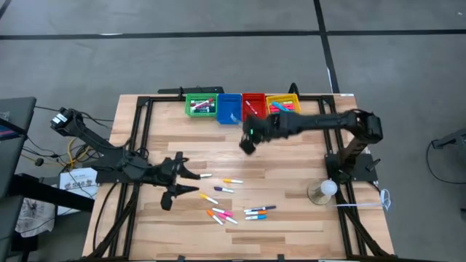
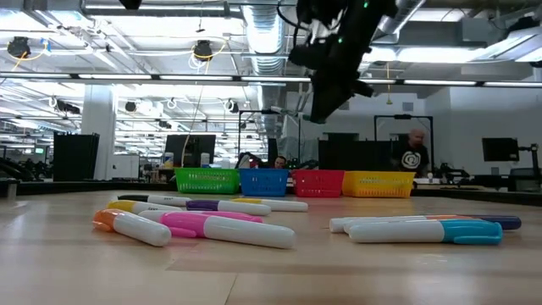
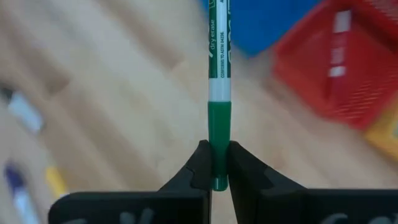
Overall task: Pick & Place Markers
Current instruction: Put the small green marker pen into the red bin
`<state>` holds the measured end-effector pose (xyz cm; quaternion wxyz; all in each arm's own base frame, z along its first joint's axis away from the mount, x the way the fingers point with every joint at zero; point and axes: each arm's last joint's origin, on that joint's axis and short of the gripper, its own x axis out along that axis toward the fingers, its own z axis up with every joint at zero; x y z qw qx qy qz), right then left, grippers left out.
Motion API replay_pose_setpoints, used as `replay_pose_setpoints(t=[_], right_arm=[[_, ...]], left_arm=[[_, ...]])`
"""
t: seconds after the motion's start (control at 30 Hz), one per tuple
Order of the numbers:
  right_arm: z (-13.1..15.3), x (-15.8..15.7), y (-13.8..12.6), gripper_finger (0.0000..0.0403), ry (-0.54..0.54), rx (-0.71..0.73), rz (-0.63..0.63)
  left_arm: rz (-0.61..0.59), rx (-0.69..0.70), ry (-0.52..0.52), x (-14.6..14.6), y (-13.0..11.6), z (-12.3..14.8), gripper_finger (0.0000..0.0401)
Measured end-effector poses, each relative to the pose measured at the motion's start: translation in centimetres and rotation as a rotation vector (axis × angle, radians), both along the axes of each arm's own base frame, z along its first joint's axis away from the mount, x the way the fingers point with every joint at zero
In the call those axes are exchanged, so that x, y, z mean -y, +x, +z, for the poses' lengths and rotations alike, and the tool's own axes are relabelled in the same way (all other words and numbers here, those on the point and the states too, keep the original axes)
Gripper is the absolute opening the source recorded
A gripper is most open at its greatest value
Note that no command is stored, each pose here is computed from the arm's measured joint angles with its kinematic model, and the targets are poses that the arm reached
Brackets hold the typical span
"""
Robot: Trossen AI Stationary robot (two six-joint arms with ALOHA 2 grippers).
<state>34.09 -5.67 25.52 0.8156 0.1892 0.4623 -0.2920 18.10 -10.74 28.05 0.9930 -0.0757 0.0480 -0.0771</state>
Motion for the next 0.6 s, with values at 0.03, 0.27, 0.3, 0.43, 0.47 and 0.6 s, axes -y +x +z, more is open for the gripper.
replay_pose_setpoints(t=[0.03, 0.27, 0.3, 0.43, 0.47, 0.6], right_arm=[[0.1, 1.2, -0.2, 0.0018, 0.003, 0.003, -0.040], [-0.1, 8.0, -2.0, 0.0024, 0.036, 0.007, -0.231], [-0.3, 8.7, -2.2, 0.0026, 0.048, 0.003, -0.242], [-1.1, 10.3, -2.5, 0.0027, 0.084, -0.002, -0.271], [-1.4, 10.6, -2.6, 0.0025, 0.087, -0.011, -0.278], [-2.0, 11.1, -2.4, 0.0027, 0.081, -0.027, -0.268]], left_arm=[[0.012, 0.005, 0.006, -0.1, 0.0, 0.1, 0.0163], [0.085, -0.002, 0.040, -0.3, 0.0, -0.1, 0.0163], [0.086, -0.003, 0.047, -0.3, 0.0, -0.1, 0.0163], [0.100, -0.009, 0.058, -0.4, 0.0, -0.1, 0.0163], [0.104, -0.011, 0.059, -0.5, 0.0, -0.2, 0.0163], [0.124, -0.020, 0.059, -0.9, 0.1, -0.2, 0.0163]])
